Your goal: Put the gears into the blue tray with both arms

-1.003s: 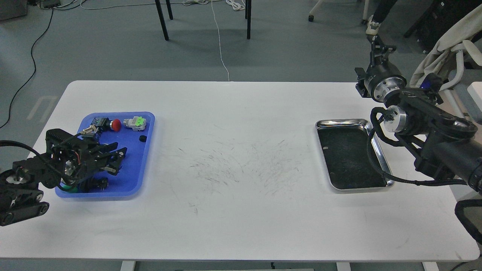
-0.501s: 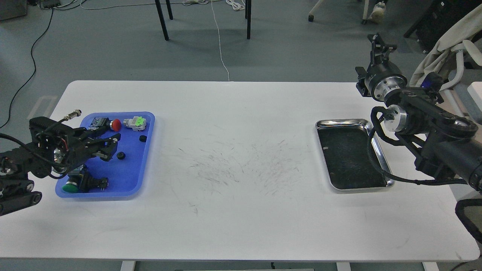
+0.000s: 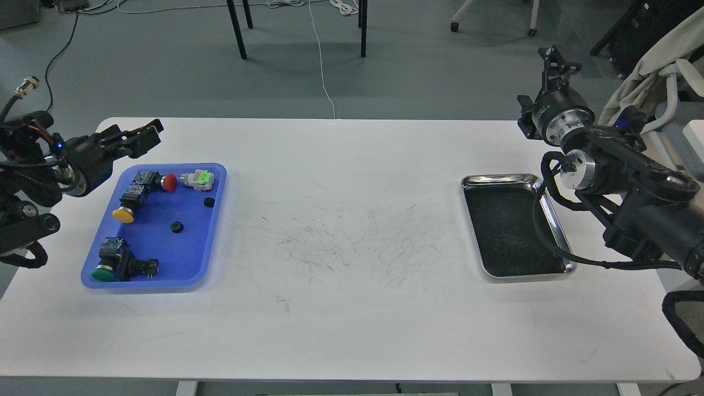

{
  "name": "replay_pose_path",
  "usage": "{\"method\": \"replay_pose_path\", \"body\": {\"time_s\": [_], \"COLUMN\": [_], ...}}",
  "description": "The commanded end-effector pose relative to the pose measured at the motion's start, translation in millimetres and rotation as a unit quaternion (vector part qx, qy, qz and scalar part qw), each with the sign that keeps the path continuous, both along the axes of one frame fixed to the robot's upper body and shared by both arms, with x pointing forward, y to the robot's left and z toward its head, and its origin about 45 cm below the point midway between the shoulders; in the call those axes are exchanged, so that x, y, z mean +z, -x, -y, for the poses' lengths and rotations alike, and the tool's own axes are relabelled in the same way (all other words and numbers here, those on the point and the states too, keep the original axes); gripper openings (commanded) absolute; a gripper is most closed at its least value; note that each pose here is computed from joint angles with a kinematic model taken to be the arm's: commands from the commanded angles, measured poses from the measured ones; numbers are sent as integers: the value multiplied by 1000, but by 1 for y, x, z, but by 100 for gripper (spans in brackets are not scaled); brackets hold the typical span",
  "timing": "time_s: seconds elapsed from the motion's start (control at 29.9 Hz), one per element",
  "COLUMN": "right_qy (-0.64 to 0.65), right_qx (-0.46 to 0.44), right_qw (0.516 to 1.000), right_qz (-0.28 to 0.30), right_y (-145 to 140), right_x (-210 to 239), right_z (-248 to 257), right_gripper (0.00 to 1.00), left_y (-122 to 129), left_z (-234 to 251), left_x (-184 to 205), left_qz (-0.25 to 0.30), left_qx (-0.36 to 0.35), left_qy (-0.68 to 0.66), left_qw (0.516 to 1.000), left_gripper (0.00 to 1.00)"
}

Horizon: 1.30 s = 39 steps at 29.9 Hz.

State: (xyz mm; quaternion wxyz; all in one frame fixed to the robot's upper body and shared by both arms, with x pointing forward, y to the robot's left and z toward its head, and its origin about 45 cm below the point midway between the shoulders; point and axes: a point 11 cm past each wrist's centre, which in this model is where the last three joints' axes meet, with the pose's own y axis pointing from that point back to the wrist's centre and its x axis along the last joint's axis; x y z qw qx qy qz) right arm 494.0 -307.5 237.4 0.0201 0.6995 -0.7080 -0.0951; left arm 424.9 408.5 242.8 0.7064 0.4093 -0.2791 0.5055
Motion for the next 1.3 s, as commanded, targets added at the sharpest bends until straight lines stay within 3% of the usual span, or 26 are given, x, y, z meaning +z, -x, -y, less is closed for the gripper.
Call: {"method": "replay_pose_path", "body": {"time_s": [0.0, 0.17, 0.37, 0.57, 0.7, 1.07, 1.27], "right_qy": [1, 1, -6, -96, -132, -166, -179], "right_qx": [0, 0, -3, -19, -18, -16, -1], "right_qw": [1000, 1000, 1000, 995, 991, 986, 982], "right_qz": [4, 5, 0, -7, -11, -29, -66], "right_y": [0, 0, 0, 0, 0, 0, 2], "right_x": [1, 2, 1, 3, 2, 0, -11], "right_z": [1, 2, 2, -1, -3, -6, -27], "right_gripper": [96, 96, 97, 99, 99, 99, 99], "left_y": [-13, -20, -27, -30, -32, -33, -34], "left_z": [4, 3, 5, 15, 14, 29, 32], "left_x": [28, 49, 70, 79, 81, 58, 42], "left_qz": [-11, -21, 17, 56, 63, 40, -2], "left_qx": [32, 38, 40, 17, 37, 44, 77], "left_qy": [146, 259, 311, 381, 442, 457, 497], "left_qw": [989, 965, 949, 923, 894, 888, 864], "left_gripper": [98, 98, 97, 97, 97, 98, 98]}}
